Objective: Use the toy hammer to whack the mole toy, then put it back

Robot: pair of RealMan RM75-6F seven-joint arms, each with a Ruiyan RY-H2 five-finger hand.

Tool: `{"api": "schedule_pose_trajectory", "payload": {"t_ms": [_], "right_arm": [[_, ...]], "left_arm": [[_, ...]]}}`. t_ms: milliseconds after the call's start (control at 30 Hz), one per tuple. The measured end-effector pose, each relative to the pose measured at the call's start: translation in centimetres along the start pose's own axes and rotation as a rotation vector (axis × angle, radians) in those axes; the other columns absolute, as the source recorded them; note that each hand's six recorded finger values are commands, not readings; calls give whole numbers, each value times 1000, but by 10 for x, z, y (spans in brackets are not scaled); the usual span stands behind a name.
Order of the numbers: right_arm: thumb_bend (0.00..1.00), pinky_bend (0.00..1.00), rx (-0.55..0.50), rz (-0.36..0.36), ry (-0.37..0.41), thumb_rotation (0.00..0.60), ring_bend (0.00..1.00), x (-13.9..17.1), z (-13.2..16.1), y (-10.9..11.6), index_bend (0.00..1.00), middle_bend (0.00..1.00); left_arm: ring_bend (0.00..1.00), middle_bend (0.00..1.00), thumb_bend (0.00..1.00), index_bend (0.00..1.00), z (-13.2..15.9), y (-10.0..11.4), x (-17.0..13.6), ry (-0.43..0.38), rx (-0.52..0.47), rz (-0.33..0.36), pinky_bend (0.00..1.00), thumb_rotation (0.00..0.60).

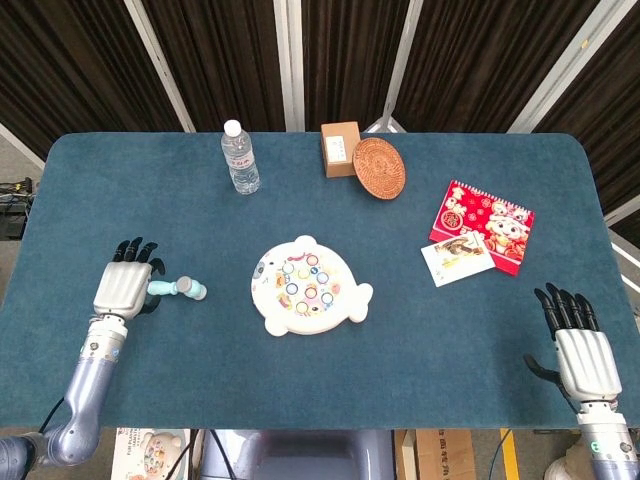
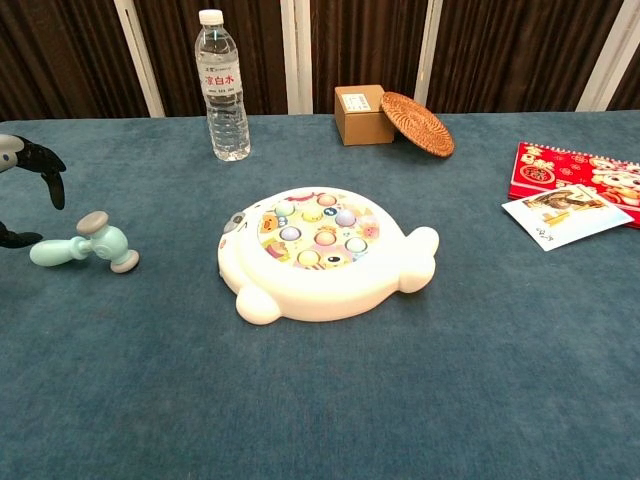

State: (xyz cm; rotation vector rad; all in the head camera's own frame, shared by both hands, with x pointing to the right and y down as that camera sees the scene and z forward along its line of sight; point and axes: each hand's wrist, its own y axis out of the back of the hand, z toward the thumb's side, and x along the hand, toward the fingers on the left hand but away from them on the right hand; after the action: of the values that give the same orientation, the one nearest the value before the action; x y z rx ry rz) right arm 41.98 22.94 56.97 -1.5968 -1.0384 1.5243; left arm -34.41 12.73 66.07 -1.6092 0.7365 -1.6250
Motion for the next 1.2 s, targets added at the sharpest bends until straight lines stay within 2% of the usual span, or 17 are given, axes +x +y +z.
{"api": "schedule_pose_trajectory", "payload": {"t_ms": [967,1200], "right_arm": [[214,0,-26,-1,-10,600,0,-1,-1,1,0,0],[214,0,-26,0,-8,600,0,-1,0,1,0,0]], "left_arm": [[0,151,425,473,27,-23,23,18,-22,-39,0,600],[0,156,463,478,29,-26,23,20,-22,-46,0,600]]}}
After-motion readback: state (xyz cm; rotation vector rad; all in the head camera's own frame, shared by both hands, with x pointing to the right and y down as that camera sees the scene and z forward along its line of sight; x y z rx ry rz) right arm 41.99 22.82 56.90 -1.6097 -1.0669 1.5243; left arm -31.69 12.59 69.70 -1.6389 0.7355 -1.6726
